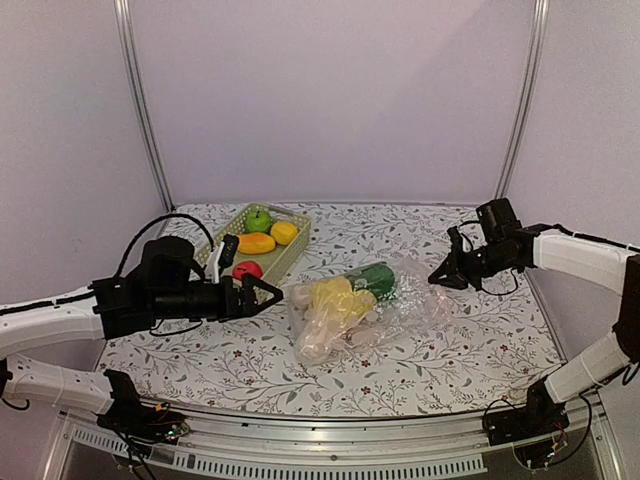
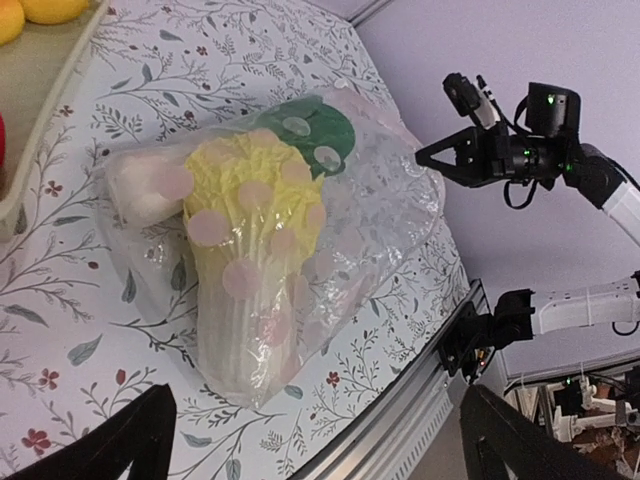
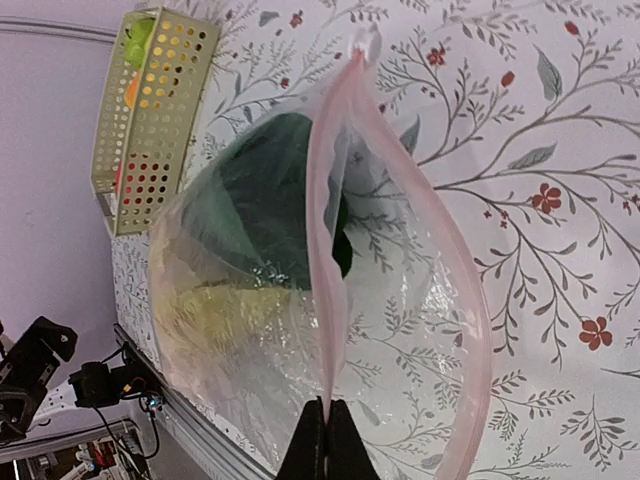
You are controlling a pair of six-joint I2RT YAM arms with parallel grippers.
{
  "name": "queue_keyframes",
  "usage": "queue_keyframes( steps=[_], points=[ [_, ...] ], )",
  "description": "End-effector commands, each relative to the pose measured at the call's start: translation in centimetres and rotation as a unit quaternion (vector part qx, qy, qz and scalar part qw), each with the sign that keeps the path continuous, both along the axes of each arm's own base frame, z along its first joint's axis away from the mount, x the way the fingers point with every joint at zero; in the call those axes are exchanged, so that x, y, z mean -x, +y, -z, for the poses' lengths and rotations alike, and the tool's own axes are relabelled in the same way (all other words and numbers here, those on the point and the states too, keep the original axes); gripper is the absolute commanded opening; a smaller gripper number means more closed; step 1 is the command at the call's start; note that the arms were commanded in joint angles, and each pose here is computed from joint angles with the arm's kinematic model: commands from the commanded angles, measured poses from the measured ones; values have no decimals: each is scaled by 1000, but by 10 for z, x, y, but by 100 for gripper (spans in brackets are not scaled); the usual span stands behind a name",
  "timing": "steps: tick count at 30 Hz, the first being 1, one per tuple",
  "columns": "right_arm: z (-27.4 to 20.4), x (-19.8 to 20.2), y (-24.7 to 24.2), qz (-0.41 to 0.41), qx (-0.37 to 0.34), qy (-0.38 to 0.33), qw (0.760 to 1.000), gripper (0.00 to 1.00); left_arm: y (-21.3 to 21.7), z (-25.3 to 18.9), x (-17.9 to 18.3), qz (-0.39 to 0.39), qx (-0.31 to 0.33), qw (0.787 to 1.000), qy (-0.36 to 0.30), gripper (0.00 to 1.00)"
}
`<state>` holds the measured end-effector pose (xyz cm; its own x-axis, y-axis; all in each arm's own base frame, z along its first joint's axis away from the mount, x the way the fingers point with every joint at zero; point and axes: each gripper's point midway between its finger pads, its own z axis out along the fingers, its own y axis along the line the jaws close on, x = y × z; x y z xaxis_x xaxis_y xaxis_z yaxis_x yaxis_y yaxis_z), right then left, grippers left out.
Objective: Place the food in the zip-top bag and seal the zipper
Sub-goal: Adjust the zipper food storage bag at the center of the board.
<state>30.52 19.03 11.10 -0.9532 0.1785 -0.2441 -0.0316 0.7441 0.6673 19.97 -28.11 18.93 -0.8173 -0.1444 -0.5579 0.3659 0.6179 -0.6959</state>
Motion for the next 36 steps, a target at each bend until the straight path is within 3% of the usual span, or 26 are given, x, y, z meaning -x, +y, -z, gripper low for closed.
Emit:
queue_keyframes(
  steps=[1, 5, 11, 20, 36],
  points=[
    [-108, -7, -8, -2, 10, -100, 995, 0, 7, -23, -4, 6, 6, 1000, -14, 100],
    [-190, -3, -18, -6, 29, -171, 985, 0, 11, -36, -7, 6, 7, 1000, -24, 100],
    [-246, 9, -18, -29, 33, -208, 977, 0, 12, -42, -6, 14, 13, 999, -27, 99],
    [-156, 13, 30, -65, 68, -134, 986, 0, 11, -29, -1, 17, 27, 999, -7, 100],
    [-82, 71, 226, -183, 79, -116, 973, 0, 9, -6, -9, -28, 81, 996, 23, 100]
  ],
)
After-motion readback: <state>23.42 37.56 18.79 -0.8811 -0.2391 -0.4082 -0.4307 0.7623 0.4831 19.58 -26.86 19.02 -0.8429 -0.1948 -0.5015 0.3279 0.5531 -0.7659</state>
